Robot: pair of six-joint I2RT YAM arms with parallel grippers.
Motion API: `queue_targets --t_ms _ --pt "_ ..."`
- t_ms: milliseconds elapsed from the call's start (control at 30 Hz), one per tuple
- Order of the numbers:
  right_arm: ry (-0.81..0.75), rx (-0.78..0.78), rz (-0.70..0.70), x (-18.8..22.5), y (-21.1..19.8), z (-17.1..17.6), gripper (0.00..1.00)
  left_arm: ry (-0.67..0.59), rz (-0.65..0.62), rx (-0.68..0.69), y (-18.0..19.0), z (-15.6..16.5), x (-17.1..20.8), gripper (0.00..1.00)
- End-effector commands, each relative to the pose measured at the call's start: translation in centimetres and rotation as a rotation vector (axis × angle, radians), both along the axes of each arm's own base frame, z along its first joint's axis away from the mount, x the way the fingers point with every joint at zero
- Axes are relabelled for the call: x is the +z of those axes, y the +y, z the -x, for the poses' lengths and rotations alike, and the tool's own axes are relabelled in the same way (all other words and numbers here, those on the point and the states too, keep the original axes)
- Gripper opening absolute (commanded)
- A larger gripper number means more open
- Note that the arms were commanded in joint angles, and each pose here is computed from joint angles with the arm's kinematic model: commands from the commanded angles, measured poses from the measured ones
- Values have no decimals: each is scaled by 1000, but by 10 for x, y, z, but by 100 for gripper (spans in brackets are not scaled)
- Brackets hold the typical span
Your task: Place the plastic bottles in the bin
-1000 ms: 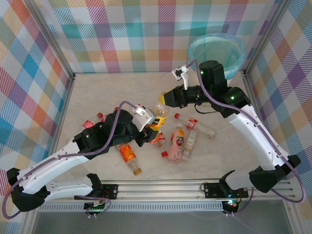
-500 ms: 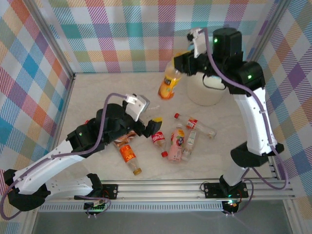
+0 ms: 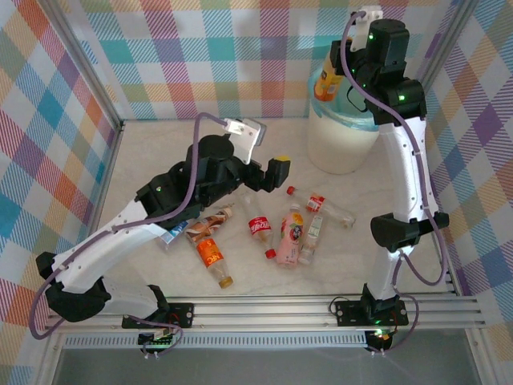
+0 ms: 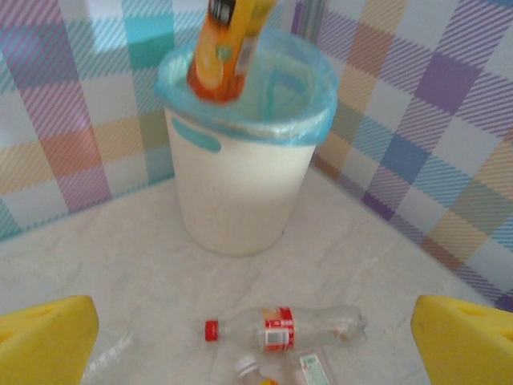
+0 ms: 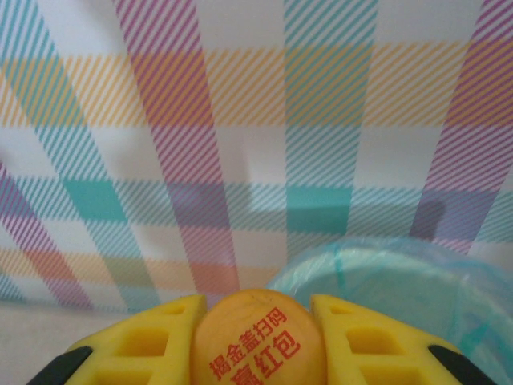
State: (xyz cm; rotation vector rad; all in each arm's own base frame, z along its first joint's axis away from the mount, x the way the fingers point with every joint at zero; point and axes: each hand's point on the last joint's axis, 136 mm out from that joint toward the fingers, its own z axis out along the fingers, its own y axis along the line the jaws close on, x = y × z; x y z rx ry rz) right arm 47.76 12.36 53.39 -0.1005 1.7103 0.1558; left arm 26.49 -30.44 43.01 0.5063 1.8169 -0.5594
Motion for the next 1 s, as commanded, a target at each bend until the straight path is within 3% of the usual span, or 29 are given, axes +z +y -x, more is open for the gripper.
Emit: queue_targets --t_ms 0,233,700,900,967 --pt "-178 -69 -71 50 -16 3 0 61 57 43 12 -6 -3 100" --pt "-150 -194 10 29 -36 -22 0 120 70 84 24 -22 -22 100" --pt "217 -245 44 -99 -26 -58 1 239 53 104 26 -38 -61 100" --pt "188 -253 152 -105 -2 -61 2 277 50 122 28 -40 -73 100" --pt "195 -241 154 -110 5 -61 7 284 45 128 29 -40 -77 100"
